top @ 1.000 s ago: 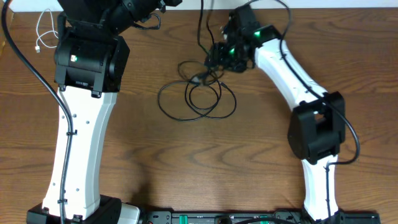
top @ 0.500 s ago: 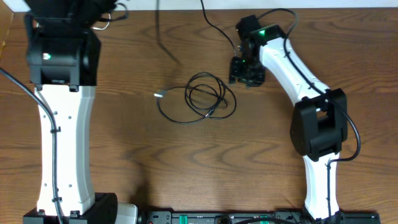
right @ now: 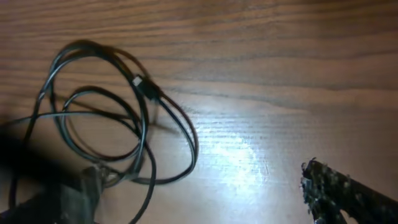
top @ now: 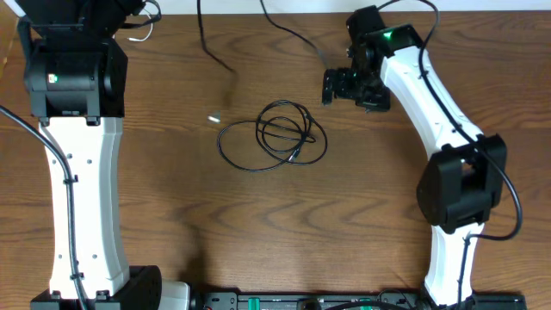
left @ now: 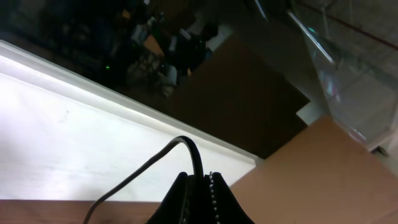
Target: Untangle cables
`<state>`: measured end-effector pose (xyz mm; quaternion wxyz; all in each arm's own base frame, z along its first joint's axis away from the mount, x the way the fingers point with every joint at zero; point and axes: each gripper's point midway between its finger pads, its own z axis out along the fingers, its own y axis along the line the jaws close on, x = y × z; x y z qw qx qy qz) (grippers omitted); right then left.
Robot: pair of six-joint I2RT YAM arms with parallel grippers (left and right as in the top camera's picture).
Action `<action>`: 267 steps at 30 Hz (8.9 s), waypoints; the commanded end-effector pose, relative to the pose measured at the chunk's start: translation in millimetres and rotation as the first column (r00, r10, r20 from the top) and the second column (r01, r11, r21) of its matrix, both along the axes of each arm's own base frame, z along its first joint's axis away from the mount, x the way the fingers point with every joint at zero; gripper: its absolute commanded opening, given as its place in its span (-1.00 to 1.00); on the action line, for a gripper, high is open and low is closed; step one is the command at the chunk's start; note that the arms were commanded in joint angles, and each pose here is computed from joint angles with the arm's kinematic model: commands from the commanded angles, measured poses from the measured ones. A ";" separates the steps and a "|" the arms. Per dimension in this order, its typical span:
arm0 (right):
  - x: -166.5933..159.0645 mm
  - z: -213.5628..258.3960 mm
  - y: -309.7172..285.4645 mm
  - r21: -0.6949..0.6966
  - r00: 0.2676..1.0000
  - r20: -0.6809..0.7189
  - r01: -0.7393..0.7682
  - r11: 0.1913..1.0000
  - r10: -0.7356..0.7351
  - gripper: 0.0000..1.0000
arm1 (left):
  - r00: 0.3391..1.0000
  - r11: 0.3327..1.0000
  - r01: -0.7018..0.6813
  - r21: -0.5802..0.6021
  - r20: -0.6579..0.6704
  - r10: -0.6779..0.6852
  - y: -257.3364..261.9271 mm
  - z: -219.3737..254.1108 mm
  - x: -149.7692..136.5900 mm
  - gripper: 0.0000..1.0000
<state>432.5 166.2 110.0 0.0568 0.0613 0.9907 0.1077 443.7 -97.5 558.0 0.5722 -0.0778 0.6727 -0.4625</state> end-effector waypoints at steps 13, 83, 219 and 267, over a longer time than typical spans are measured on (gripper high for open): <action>-24.6 43.7 63.8 0.386 0.955 0.072 -0.294 0.874 0.289 0.98 | 0.962 0.961 -0.271 0.058 0.032 0.270 43.2 4.0 9.2 -0.85; -46.1 42.6 76.8 0.344 0.942 0.032 -0.326 0.881 0.335 0.98 | -0.009 0.386 -0.721 0.576 -0.565 0.825 537.6 -390.6 -42.2 0.64; -36.1 43.3 87.2 0.307 0.916 0.121 -0.402 0.863 0.383 0.98 | 0.354 0.663 -0.731 0.161 -0.740 0.571 293.9 -449.1 -19.2 -0.81; -63.1 42.3 118.7 0.310 0.885 0.098 -0.462 0.831 0.456 0.99 | 0.480 0.676 -0.160 0.719 -0.542 0.690 287.2 -529.1 -31.2 0.57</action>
